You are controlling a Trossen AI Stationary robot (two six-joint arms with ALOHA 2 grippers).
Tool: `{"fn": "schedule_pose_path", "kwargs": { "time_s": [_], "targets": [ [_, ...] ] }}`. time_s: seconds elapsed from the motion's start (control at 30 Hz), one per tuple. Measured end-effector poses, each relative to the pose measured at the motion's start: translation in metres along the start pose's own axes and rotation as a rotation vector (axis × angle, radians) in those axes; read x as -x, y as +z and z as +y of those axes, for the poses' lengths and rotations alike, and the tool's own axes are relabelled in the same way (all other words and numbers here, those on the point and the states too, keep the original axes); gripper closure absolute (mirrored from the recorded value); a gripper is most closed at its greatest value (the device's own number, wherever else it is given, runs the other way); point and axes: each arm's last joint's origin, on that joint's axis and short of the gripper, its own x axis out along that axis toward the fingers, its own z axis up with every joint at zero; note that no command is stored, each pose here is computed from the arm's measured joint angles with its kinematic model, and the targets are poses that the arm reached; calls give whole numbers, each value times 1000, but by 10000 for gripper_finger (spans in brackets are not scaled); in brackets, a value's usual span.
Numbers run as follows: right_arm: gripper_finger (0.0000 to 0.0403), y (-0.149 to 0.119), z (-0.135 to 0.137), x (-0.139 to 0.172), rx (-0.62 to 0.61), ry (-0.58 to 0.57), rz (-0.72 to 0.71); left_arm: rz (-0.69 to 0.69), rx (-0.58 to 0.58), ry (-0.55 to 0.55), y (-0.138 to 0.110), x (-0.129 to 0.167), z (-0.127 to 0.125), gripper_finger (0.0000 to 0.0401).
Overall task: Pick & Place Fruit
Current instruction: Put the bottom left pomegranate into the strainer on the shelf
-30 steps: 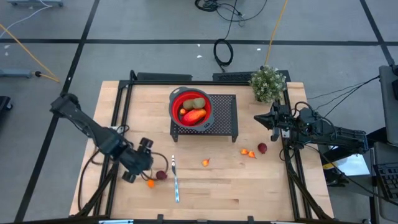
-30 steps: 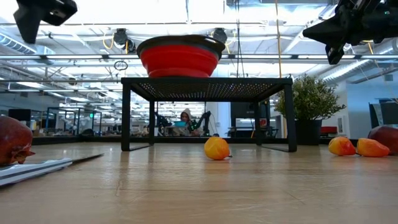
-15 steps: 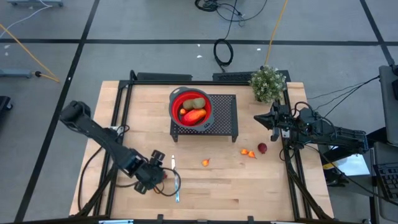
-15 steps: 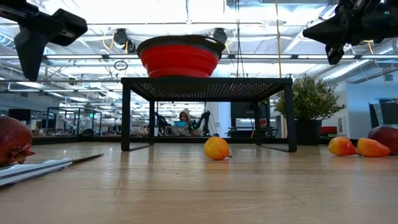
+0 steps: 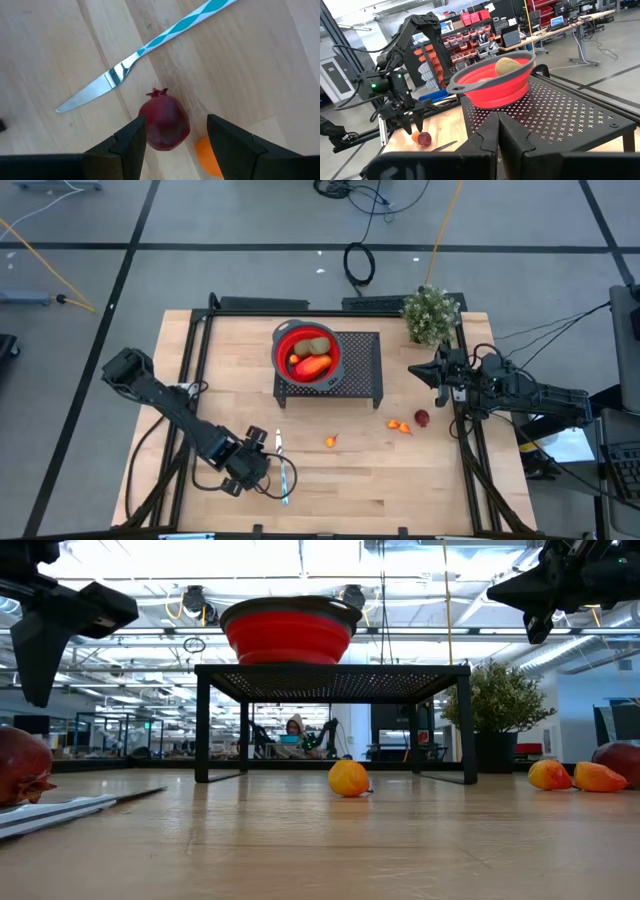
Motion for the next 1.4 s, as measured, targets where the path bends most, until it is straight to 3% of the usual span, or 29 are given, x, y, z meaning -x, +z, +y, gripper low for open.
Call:
{"fn": "schedule_pose_path", "kwargs": {
  "time_s": [0.43, 0.73, 1.17, 1.4],
  "targets": [
    [403, 0, 0, 0, 0, 0, 0, 0, 165, 0, 0, 0, 1, 191],
    [403, 0, 0, 0, 0, 2, 1, -34, 174, -10, 4, 0, 0, 189],
    [403, 0, 0, 0, 0, 2, 2, -51, 200, 46, 4, 0, 2, 89],
    [403, 0, 0, 0, 0, 2, 1, -15, 173, 61, -6, -9, 3, 75]
  ]
}}
